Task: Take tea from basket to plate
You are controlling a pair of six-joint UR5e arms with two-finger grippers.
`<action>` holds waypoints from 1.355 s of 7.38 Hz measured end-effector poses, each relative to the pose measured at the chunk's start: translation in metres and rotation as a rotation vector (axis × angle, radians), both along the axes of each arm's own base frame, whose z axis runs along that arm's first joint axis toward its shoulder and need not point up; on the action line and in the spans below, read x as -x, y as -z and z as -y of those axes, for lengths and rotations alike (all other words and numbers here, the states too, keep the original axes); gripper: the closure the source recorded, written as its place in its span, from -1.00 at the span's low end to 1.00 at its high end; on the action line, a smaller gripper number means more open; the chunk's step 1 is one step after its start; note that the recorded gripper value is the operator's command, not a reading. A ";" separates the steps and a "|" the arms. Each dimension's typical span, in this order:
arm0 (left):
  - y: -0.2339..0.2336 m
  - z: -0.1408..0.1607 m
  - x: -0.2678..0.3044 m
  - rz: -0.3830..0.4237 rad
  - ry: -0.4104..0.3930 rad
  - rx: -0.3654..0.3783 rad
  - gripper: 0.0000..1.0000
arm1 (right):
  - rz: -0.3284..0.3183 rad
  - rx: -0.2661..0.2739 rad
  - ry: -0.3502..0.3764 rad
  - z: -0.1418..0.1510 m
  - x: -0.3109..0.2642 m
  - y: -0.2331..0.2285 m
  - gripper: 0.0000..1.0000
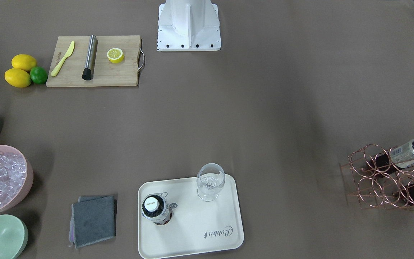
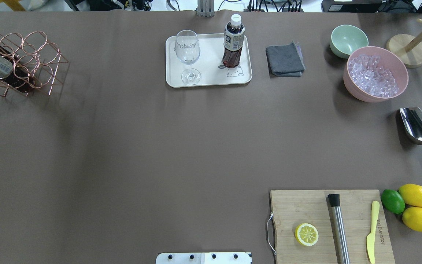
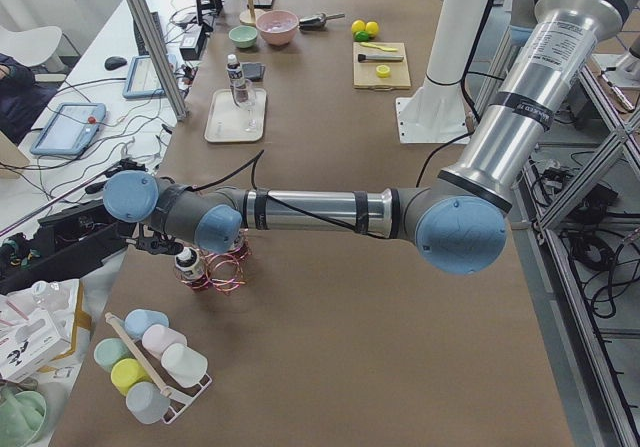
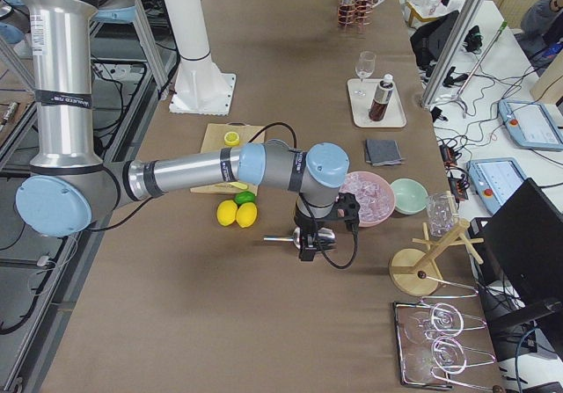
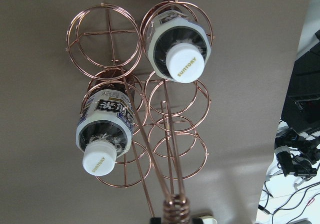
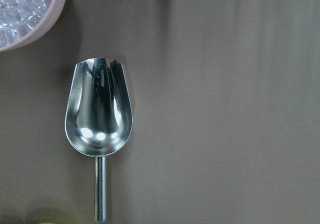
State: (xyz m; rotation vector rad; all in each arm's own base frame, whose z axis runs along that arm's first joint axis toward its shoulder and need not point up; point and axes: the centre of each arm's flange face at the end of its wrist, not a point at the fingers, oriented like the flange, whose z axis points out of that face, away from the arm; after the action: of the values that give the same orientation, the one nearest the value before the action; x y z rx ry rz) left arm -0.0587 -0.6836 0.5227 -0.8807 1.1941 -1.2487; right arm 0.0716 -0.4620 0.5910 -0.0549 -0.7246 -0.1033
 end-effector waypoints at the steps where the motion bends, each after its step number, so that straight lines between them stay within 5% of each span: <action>1: 0.000 0.000 0.000 0.000 0.000 -0.001 -0.97 | 0.007 -0.001 -0.001 0.001 0.001 0.001 -0.99; 7: 0.011 0.003 -0.009 0.057 0.009 -0.070 -0.97 | 0.031 -0.003 -0.004 0.002 0.003 0.004 -0.99; 10: -0.013 -0.023 -0.010 0.118 0.015 -0.180 -0.97 | 0.031 -0.014 -0.004 0.003 0.003 0.008 -0.99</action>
State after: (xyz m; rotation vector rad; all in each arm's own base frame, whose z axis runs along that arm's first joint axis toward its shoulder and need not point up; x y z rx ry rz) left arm -0.0491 -0.6611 0.5353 -0.6586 1.1994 -1.1684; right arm 0.0689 -0.4646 0.5827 -0.0388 -0.7547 -0.1053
